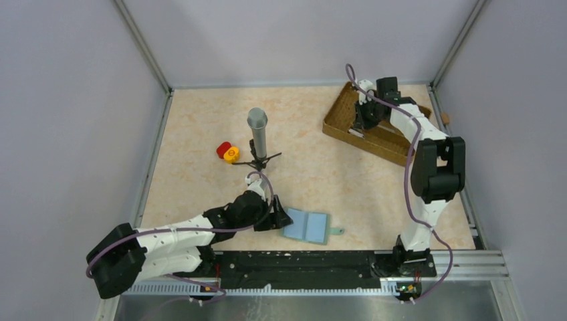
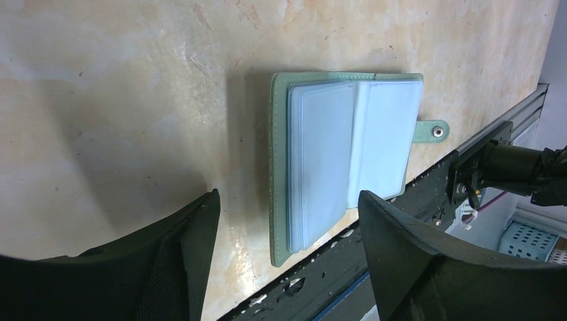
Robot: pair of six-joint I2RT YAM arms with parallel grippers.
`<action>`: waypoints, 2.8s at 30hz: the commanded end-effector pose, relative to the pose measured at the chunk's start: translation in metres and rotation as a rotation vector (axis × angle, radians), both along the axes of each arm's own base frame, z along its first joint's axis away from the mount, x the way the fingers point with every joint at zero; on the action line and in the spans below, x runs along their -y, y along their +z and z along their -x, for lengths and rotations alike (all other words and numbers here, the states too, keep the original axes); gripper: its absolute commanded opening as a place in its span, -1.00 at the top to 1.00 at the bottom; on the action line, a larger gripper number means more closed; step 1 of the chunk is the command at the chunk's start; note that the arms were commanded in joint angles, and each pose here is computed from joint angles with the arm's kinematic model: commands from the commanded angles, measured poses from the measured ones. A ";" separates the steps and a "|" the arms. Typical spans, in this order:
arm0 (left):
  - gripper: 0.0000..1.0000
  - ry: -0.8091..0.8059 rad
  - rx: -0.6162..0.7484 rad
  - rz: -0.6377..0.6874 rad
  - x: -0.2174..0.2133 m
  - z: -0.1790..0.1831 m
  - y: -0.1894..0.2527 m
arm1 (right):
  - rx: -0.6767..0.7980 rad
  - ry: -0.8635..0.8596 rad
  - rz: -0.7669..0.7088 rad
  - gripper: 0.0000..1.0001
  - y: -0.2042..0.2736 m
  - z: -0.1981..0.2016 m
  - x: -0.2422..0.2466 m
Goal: Put the credit cards into the card holder
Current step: Pick up the credit card from the storage box, then insert the credit card into the card holder.
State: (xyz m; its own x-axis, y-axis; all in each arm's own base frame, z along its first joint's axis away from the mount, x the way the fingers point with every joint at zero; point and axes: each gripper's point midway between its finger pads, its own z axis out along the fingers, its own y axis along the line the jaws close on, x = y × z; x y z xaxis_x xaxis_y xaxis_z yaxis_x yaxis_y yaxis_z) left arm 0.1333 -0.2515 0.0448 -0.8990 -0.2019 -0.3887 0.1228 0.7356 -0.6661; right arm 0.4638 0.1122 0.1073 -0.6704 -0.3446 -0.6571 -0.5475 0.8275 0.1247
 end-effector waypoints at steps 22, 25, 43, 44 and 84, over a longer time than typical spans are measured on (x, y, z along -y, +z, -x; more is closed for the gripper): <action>-0.74 0.019 0.247 -0.206 -0.033 -0.040 0.063 | 0.632 -0.330 0.113 1.00 0.167 0.022 0.028; -0.75 0.004 0.295 -0.189 -0.030 -0.044 0.080 | 0.581 -0.352 0.026 1.00 0.177 0.041 0.023; -0.81 -0.539 0.412 0.233 0.038 0.023 0.133 | -0.246 0.201 -0.644 1.00 0.113 0.276 -0.128; -0.82 -0.554 0.403 0.246 0.040 0.026 0.133 | -0.276 0.243 -0.652 1.00 0.111 0.286 -0.135; 1.00 -0.354 0.404 0.616 0.038 0.033 0.158 | -0.294 0.303 -0.961 -0.42 0.112 0.329 -0.181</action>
